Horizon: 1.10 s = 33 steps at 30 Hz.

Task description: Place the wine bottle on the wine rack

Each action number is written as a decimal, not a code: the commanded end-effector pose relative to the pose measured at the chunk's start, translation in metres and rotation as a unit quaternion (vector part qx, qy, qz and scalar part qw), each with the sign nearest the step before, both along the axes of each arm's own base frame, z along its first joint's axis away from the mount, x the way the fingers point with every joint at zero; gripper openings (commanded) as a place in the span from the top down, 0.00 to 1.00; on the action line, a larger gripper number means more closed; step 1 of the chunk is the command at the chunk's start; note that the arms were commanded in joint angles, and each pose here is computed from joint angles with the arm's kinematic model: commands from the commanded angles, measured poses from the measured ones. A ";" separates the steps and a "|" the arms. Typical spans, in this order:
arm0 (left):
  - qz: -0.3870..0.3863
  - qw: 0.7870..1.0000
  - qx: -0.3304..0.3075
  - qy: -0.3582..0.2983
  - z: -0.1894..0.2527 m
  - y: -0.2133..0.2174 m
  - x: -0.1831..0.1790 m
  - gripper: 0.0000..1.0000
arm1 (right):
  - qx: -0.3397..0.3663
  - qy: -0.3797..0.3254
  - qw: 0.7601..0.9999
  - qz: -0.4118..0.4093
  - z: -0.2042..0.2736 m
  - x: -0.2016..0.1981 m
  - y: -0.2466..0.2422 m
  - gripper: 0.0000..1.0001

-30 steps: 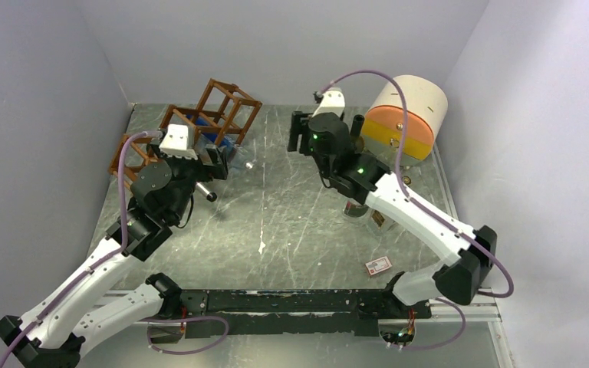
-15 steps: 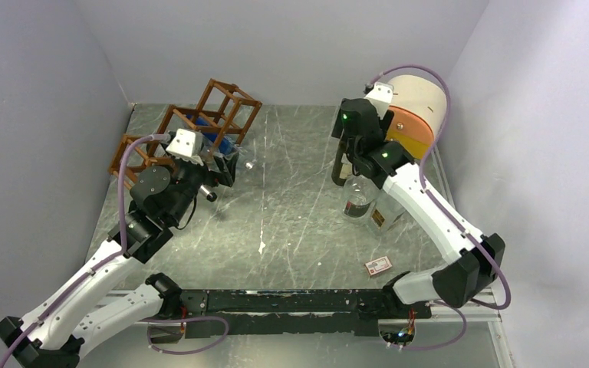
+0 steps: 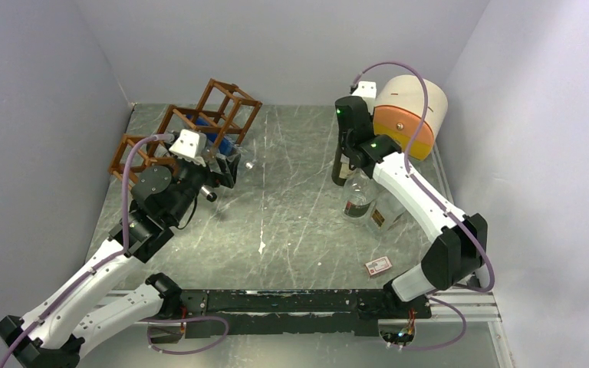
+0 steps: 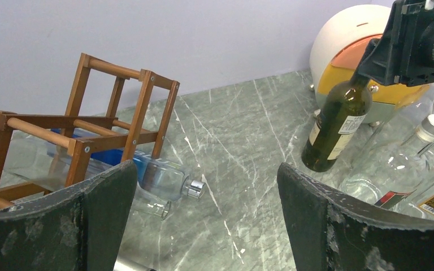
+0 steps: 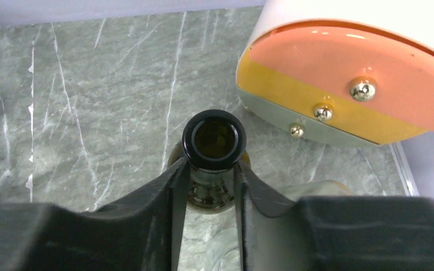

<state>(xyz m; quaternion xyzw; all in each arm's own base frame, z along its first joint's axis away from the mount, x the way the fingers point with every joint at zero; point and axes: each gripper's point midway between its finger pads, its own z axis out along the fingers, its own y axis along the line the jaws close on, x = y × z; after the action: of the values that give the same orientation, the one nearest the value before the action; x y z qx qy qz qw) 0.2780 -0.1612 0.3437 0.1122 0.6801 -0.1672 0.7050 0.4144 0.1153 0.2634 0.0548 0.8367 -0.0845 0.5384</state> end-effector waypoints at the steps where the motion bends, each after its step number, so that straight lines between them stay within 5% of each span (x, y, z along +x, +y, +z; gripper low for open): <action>1: -0.007 1.000 0.000 -0.011 0.005 -0.002 0.001 0.03 | -0.021 -0.021 0.999 0.020 0.012 0.011 0.004 0.70; 6: -0.020 1.000 0.004 -0.010 0.003 -0.007 0.000 0.03 | -0.005 -0.024 0.998 0.051 0.018 0.007 0.012 0.90; 13: -0.062 0.998 0.033 0.007 -0.013 -0.026 0.002 0.03 | 0.052 -0.067 0.987 0.140 0.053 -0.013 0.035 0.94; 17: -0.064 0.997 0.038 0.013 -0.016 -0.027 0.004 0.03 | 0.052 -0.066 0.991 0.106 0.051 -0.016 0.024 0.90; 24: -0.063 0.997 0.037 0.010 -0.016 -0.027 0.003 0.03 | 0.035 -0.059 0.996 0.055 0.042 -0.004 0.012 0.54; 33: -0.062 0.997 0.037 0.013 -0.016 -0.027 0.004 0.03 | 0.047 -0.019 0.995 0.090 0.013 0.010 0.036 0.44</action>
<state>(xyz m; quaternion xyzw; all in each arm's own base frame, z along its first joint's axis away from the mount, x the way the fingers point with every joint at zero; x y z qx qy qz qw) 0.2829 -0.1874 0.3189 0.1744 0.6960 -0.1808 0.6727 0.4163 0.1414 0.2775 0.0083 0.8274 -0.0130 0.5614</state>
